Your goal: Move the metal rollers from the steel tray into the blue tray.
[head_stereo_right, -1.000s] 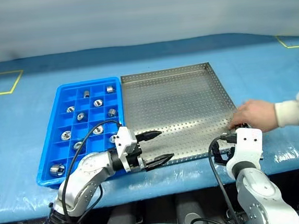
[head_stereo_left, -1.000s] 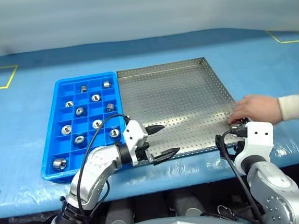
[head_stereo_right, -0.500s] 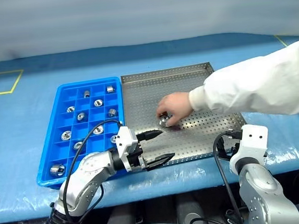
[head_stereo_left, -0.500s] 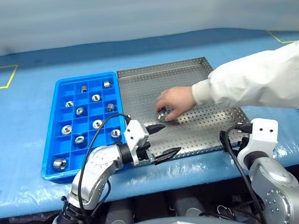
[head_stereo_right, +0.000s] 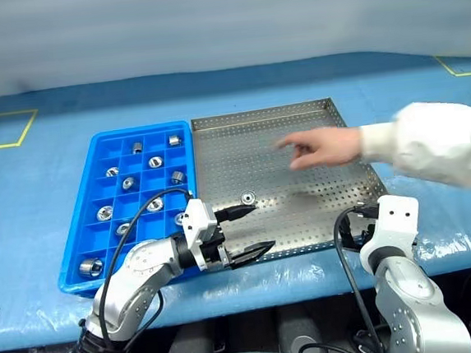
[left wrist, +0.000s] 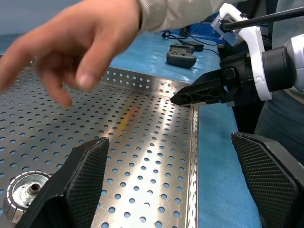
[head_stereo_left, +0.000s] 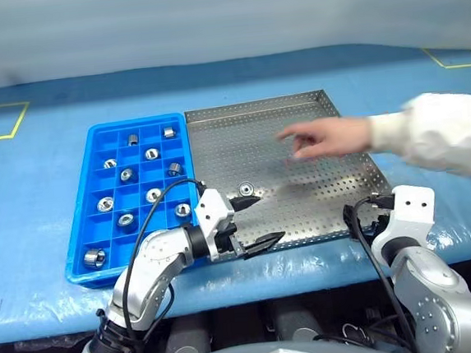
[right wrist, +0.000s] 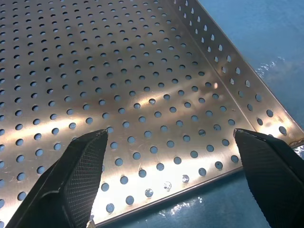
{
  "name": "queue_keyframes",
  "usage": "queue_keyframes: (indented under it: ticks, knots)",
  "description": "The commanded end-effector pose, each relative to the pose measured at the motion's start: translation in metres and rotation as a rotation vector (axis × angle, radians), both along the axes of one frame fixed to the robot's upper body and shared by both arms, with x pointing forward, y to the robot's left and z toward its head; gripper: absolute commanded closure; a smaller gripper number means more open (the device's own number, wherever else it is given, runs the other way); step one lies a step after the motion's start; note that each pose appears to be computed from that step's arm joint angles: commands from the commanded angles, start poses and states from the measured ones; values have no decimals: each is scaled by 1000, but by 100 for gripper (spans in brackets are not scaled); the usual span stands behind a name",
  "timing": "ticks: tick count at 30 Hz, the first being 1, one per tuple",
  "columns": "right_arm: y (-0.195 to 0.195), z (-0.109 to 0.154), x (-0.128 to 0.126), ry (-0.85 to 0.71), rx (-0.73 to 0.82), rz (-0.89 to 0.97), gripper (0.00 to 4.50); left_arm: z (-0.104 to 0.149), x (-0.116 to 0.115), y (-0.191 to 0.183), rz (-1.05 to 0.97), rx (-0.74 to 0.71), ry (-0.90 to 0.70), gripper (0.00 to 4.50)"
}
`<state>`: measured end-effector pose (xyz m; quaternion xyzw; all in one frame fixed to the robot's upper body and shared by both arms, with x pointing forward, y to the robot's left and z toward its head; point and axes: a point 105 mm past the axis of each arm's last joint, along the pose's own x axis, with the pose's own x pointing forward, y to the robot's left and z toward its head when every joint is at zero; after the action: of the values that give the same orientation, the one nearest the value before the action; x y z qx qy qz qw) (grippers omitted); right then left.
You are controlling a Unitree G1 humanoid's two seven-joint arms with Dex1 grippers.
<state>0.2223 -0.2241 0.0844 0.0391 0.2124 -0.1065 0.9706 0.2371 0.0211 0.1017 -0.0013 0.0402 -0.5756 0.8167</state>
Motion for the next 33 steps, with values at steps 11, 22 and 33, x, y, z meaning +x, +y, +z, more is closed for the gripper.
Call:
queue_keyframes:
  ticks: [11,22,33]
  knots:
    - [61,41,59,-168,-18,273,2,18,24,20,224,-10,-160,0]
    - [105,34,93,-166,10,449,2,19,20,43,363,8,-157,0]
    - [129,17,108,-140,73,534,2,18,14,51,410,21,-150,0]
